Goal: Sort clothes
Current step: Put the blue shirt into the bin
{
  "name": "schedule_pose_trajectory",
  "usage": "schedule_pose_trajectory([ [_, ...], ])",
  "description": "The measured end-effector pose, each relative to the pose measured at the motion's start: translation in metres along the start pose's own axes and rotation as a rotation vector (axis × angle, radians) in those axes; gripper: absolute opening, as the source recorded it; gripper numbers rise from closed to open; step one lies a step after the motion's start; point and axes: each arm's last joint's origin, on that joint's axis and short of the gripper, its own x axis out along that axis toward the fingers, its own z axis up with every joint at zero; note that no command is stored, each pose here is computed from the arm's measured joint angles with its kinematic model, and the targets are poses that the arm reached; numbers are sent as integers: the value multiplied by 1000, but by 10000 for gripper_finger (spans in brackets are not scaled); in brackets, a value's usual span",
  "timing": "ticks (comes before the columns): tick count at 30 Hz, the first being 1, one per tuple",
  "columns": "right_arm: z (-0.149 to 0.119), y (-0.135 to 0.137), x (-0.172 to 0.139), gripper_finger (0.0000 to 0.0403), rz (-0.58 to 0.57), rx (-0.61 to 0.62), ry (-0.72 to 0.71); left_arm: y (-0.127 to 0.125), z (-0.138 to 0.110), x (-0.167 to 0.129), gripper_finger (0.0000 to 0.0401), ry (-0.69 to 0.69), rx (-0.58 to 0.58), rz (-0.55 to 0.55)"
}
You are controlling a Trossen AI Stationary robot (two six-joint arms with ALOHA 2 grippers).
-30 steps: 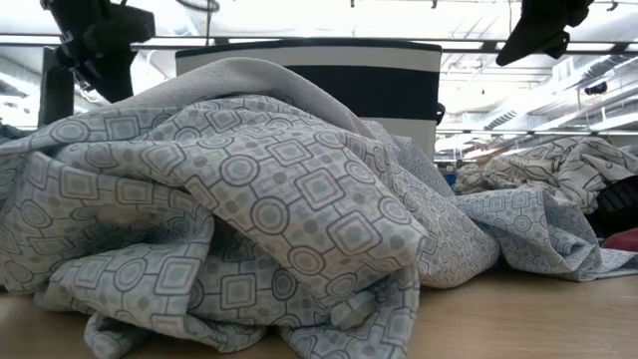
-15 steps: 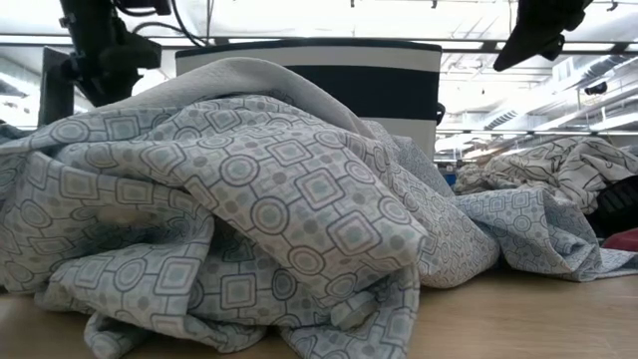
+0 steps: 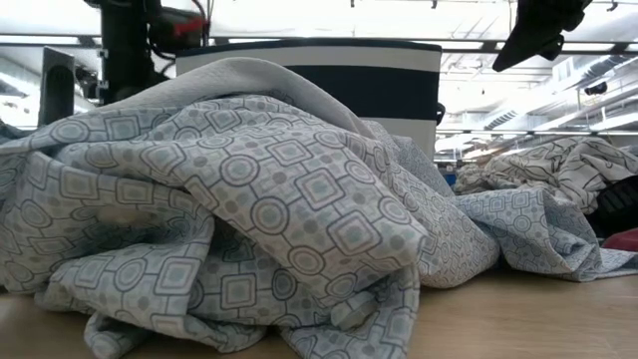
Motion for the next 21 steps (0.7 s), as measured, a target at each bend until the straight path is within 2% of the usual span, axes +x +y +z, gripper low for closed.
schedule_pose_trajectory([
  [3, 0, 0, 0, 5, 0, 0, 0, -1, 2, 6, 116, 64, 18, 25],
  [7, 0, 0, 0, 5, 0, 0, 0, -2, 4, 9, 23, 89, 38, 13],
  [8, 0, 0, 0, 5, 0, 0, 0, -3, 4, 9, 13, 87, 37, 10],
  [16, 0, 0, 0, 5, 1, 1, 0, 10, -15, -7, 2, 78, -5, -1],
  [21, 0, 0, 0, 5, 0, 0, 0, 23, -34, -25, 1, -29, -79, -81],
])
